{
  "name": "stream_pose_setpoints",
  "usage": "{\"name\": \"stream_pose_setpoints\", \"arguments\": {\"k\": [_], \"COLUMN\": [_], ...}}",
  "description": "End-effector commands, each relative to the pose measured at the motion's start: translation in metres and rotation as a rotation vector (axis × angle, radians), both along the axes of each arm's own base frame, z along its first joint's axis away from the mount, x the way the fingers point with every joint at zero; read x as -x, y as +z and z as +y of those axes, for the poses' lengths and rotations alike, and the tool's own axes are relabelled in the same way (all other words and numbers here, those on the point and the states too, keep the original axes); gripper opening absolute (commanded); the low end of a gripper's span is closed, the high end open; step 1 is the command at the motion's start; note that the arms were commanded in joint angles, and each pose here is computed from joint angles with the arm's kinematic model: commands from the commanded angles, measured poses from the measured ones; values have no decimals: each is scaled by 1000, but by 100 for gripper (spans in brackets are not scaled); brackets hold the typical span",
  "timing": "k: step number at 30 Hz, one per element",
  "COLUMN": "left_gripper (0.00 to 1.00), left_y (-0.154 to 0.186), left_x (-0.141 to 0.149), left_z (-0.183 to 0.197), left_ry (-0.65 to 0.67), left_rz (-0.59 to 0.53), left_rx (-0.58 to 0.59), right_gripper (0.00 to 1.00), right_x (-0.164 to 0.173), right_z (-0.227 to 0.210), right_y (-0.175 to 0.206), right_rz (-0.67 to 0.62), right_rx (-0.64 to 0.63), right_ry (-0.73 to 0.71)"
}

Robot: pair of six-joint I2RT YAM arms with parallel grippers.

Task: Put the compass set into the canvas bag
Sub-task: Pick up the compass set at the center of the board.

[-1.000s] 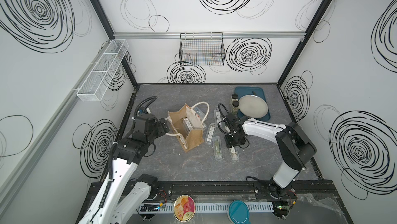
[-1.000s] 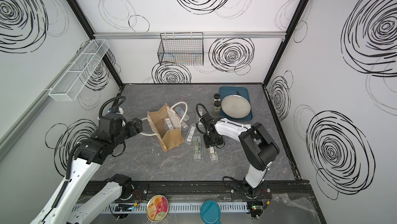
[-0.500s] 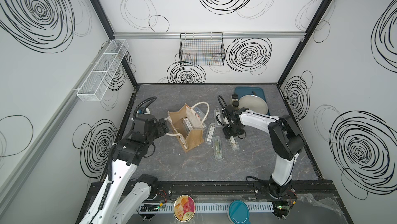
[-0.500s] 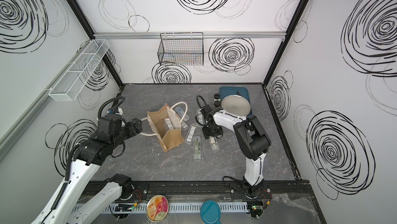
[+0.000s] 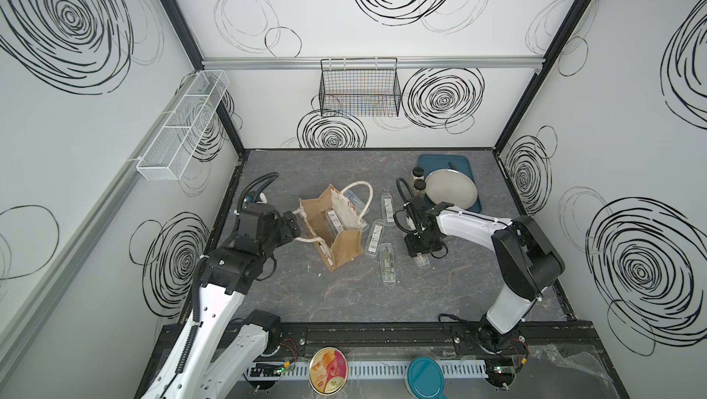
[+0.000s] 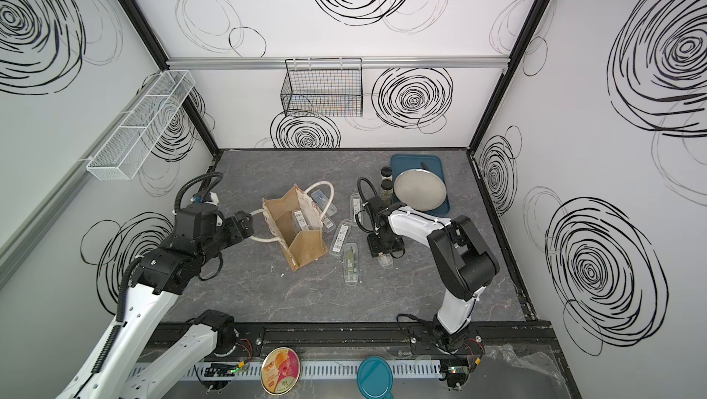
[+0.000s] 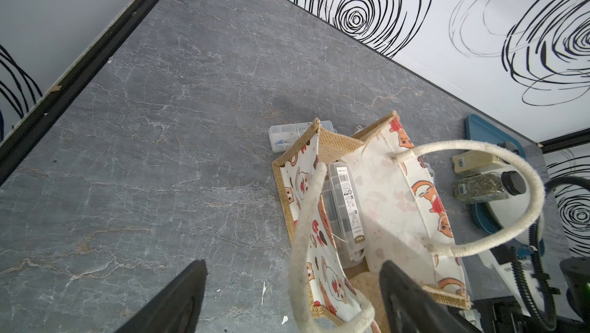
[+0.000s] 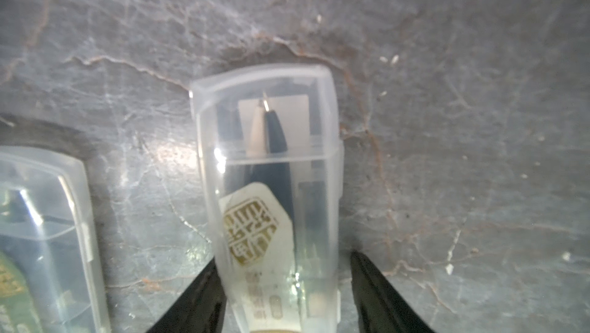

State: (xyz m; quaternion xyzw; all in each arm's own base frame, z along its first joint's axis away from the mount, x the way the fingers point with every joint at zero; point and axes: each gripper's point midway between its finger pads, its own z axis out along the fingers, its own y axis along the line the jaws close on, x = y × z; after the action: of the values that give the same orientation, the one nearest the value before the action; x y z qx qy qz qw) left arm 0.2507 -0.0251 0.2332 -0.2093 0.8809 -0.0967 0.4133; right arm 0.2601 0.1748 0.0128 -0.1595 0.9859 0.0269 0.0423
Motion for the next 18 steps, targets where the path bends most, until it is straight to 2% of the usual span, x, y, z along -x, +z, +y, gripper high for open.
{"name": "stream_pose_setpoints", "arguments": {"k": [1, 6, 10, 15, 18], "left_gripper": [88, 88, 88, 88, 88], "left_y": [3, 4, 9, 34, 37], "left_x": [-1, 1, 1, 5, 3], "left_z": [3, 3, 7, 21, 20], "left_ry": [11, 15, 22, 50, 43], "left_rz": [-21, -27, -32, -60, -61], "left_rx": [1, 5, -19, -103, -106], "right_gripper": [59, 48, 45, 43, 43], "right_x": [9, 3, -5, -26, -42], "right_z": [1, 3, -4, -21, -21], "right_y": [-15, -6, 19, 80, 129], "right_rz": [60, 41, -18, -153, -257], "right_rx": [-11, -14, -7, -102, -120], "right_ry": [-4, 0, -15, -110, -112]}}
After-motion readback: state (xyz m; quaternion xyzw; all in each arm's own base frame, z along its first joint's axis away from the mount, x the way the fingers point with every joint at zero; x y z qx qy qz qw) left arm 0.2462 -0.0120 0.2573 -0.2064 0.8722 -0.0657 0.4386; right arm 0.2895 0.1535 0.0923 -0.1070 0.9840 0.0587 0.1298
